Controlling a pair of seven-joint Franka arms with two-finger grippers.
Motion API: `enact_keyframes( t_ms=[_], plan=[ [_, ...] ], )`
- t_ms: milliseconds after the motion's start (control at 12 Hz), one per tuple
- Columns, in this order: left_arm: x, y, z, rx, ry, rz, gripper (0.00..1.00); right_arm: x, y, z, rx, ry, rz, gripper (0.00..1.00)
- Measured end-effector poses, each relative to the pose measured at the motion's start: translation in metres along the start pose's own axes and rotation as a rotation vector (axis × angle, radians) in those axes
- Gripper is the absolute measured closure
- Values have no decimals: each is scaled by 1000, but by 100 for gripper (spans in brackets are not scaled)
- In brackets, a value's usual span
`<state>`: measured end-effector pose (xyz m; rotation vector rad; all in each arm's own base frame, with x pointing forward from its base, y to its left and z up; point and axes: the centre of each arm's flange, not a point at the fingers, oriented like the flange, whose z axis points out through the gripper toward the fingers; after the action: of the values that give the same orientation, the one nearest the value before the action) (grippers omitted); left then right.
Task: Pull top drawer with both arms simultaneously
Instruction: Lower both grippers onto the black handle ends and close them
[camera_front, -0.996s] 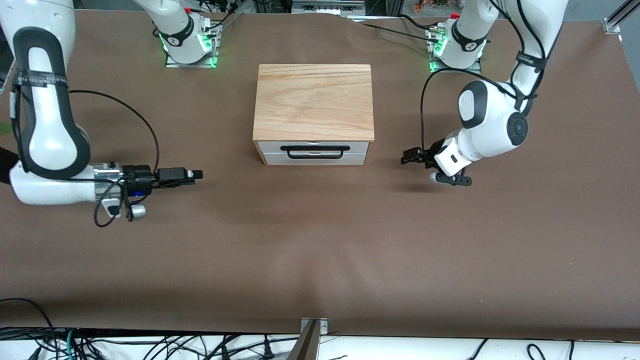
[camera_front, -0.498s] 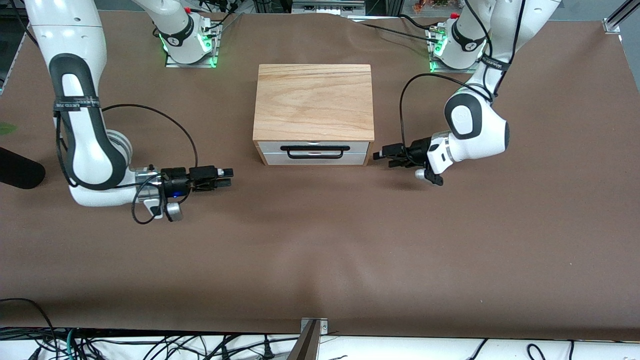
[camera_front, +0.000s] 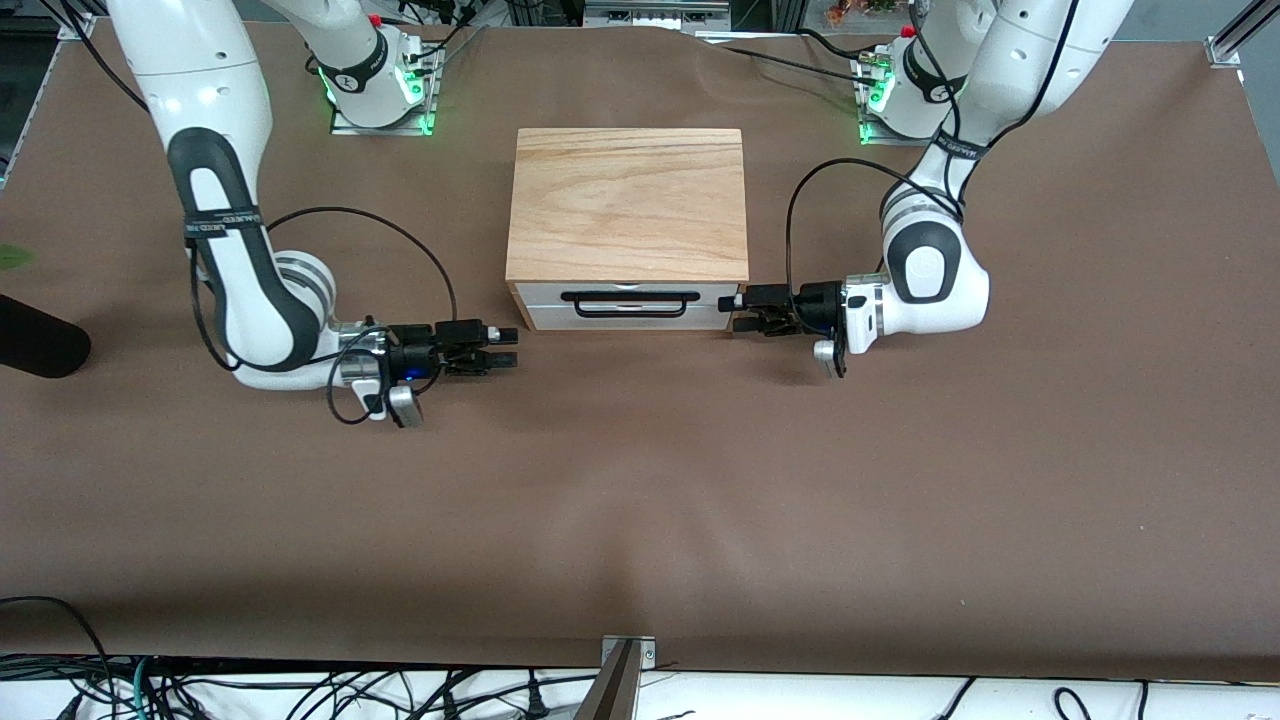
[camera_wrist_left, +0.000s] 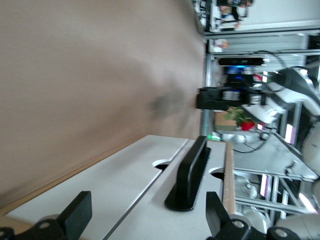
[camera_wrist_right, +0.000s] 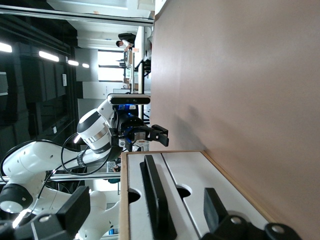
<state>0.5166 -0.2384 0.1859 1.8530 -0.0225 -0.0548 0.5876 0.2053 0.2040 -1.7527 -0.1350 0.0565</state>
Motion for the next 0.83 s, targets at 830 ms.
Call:
enact_keyframes(
  t_ms=[830],
  plan=[
    [0, -2, 60, -229, 83, 86, 26, -38, 16, 71, 43, -33, -32, 0]
  ],
)
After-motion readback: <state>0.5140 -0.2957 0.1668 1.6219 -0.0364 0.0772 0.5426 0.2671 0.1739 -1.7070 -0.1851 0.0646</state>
